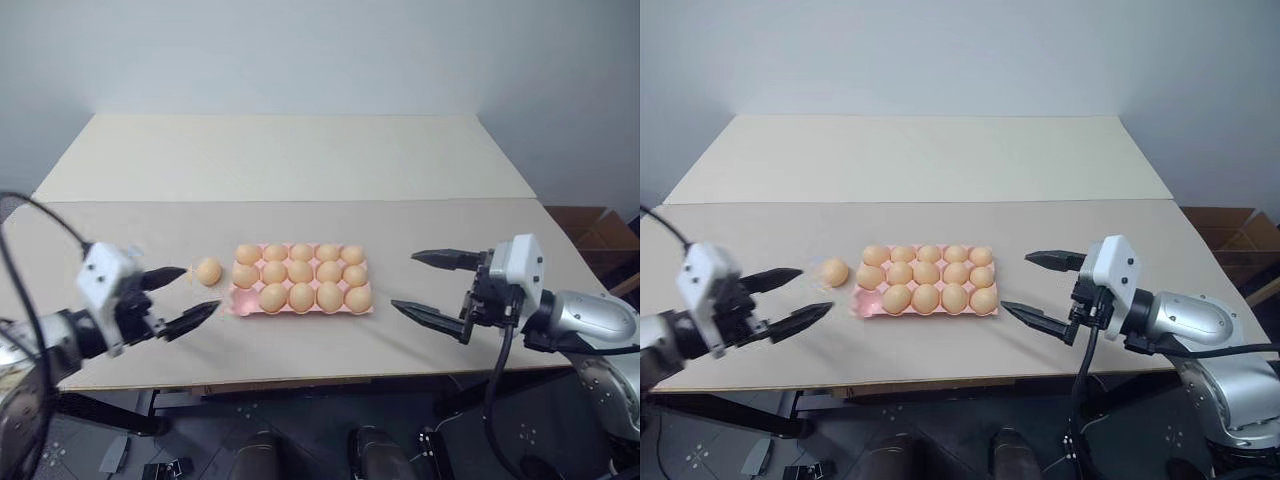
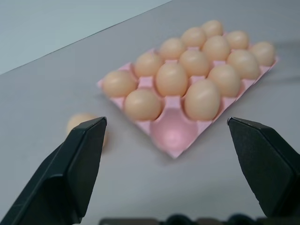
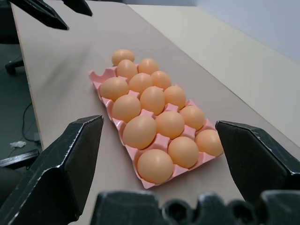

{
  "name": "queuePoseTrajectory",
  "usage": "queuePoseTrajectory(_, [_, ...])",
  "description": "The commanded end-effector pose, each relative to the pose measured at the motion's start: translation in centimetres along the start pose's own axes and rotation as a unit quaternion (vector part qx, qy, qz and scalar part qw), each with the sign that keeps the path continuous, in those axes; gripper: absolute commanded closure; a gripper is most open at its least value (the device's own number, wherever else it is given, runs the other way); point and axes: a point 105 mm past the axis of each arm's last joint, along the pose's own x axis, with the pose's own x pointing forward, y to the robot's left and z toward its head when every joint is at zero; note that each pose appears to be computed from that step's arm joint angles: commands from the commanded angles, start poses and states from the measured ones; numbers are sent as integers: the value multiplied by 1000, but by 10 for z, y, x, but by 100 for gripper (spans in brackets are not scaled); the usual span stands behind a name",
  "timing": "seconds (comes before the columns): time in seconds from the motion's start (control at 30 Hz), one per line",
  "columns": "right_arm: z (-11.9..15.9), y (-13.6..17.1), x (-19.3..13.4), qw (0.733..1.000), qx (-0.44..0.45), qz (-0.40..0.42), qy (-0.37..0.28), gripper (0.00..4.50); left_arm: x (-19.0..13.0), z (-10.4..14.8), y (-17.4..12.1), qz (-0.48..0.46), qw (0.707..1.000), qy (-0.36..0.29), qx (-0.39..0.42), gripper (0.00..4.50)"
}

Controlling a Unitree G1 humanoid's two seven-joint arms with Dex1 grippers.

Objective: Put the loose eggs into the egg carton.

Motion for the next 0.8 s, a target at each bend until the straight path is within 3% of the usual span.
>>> queuePoseTrajectory(0.03, [7, -2, -8, 1000, -16, 8, -10, 0, -25, -1, 12, 37, 999, -16, 19, 1])
queuePoseTrajectory(0.2, [4, -5, -11, 1000, -16, 11, -6, 0, -39, -22, 11, 75, 997, -15, -12, 1])
queuePoseTrajectory(0.47, [6, -9, -10, 1000, -22, 9, -7, 0, -32, -20, 8, 84, 996, -28, -29, 1])
queuePoseTrajectory(0.6, [7, -11, -8, 1000, -26, 7, -9, 0, -9, -19, 20, 107, 992, -18, -58, 1])
queuePoseTrajectory(0.8, [11, -9, -4, 999, -33, 6, -16, 0, 51, -15, 32, 146, 985, -16, -95, 1])
